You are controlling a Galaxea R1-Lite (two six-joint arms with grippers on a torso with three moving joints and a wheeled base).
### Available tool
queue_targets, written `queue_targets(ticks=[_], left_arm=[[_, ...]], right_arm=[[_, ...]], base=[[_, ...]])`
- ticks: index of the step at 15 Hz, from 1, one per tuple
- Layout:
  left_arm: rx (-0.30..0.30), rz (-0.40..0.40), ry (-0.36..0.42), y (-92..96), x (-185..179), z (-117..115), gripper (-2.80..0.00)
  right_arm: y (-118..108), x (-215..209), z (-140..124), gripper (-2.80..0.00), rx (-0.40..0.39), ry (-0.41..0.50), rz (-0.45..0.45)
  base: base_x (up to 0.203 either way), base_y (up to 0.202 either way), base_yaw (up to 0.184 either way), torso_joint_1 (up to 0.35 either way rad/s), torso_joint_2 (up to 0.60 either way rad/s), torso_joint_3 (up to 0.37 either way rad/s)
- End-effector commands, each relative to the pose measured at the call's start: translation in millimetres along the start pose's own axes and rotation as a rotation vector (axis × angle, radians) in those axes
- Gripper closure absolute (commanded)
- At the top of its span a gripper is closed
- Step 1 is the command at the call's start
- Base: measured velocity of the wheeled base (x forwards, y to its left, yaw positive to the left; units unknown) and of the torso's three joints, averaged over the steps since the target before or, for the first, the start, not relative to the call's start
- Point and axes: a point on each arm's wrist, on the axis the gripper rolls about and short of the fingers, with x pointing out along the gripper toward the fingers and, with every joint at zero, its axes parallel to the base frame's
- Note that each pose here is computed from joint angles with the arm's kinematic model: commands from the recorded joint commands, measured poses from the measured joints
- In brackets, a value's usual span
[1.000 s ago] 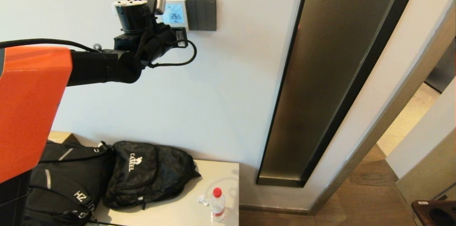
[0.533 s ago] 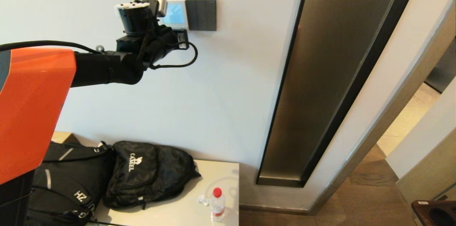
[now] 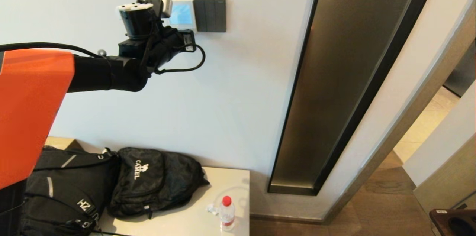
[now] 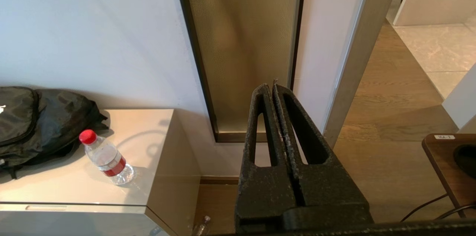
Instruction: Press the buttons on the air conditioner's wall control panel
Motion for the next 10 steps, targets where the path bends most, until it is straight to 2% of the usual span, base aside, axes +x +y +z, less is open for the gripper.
queue_targets(ticks=[1,6,10], left_arm=[[-0.001,0.0,-0.005,-0.2,-10,4,0.0],[0.002,-0.001,-0.017,-0.7,-55,13,0.0],[0.015,0.009,0.037,3.5,-127,-6,0.0]], right_arm=[[0,0,0,0.0,-0.001,0.0,0.001],[0,0,0,0.0,-0.001,0.0,0.001],[0,0,0,0.0,0.001,0.0,0.001]], base=[[0.0,0.0,0.0,0.0,0.0,0.0],[0.0,0.0,0.0,0.0,0.0,0.0],[0.0,0.0,0.0,0.0,0.0,0.0]])
